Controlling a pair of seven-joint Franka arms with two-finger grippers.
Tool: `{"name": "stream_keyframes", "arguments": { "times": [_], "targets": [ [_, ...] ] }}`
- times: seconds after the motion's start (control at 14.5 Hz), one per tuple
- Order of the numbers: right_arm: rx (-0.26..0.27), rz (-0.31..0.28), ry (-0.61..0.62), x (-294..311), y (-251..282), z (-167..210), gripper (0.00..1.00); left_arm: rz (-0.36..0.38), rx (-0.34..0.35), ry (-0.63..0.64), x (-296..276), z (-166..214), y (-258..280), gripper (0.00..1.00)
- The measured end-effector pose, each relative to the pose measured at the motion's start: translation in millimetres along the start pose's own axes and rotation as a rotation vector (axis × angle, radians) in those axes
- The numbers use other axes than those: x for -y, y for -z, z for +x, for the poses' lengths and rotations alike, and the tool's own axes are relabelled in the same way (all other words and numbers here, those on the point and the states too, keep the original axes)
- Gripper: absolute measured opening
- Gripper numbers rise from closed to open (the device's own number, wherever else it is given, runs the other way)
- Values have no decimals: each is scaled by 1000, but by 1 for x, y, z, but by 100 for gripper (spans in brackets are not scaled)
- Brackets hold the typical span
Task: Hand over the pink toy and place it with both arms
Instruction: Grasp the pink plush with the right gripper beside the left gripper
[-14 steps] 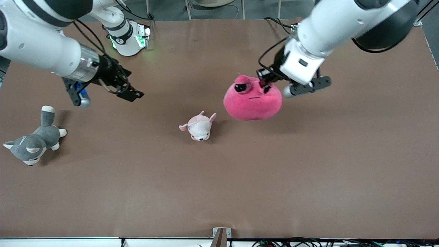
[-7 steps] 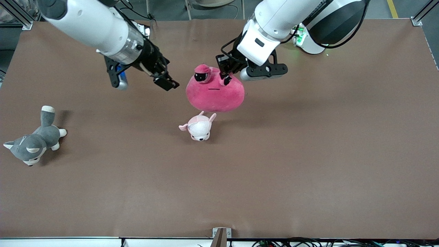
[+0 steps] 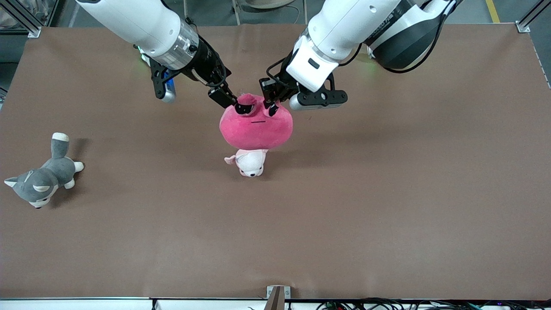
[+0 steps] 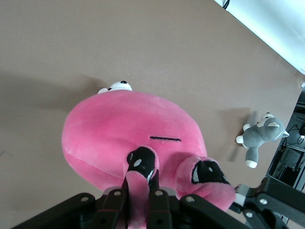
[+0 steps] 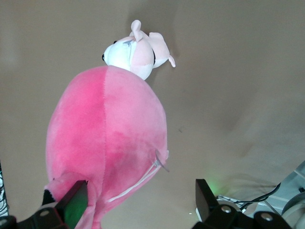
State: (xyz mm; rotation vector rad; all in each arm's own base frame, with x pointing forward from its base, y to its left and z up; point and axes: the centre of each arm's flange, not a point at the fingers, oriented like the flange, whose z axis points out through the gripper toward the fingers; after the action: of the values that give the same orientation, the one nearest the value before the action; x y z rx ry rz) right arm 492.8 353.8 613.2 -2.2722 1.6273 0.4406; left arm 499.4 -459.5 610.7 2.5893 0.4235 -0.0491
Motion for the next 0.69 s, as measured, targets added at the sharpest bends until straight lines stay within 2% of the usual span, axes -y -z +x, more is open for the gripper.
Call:
{"name": "stream_keyframes", "arguments": {
  "times": [0.28, 0.69],
  "targets": [
    [6, 33, -8, 3, 11, -1, 98, 0, -2, -2, -1, -1, 0, 15],
    [29, 134, -41, 13, 29, -6, 98, 1, 0, -5, -1, -2, -1, 15]
  ]
}}
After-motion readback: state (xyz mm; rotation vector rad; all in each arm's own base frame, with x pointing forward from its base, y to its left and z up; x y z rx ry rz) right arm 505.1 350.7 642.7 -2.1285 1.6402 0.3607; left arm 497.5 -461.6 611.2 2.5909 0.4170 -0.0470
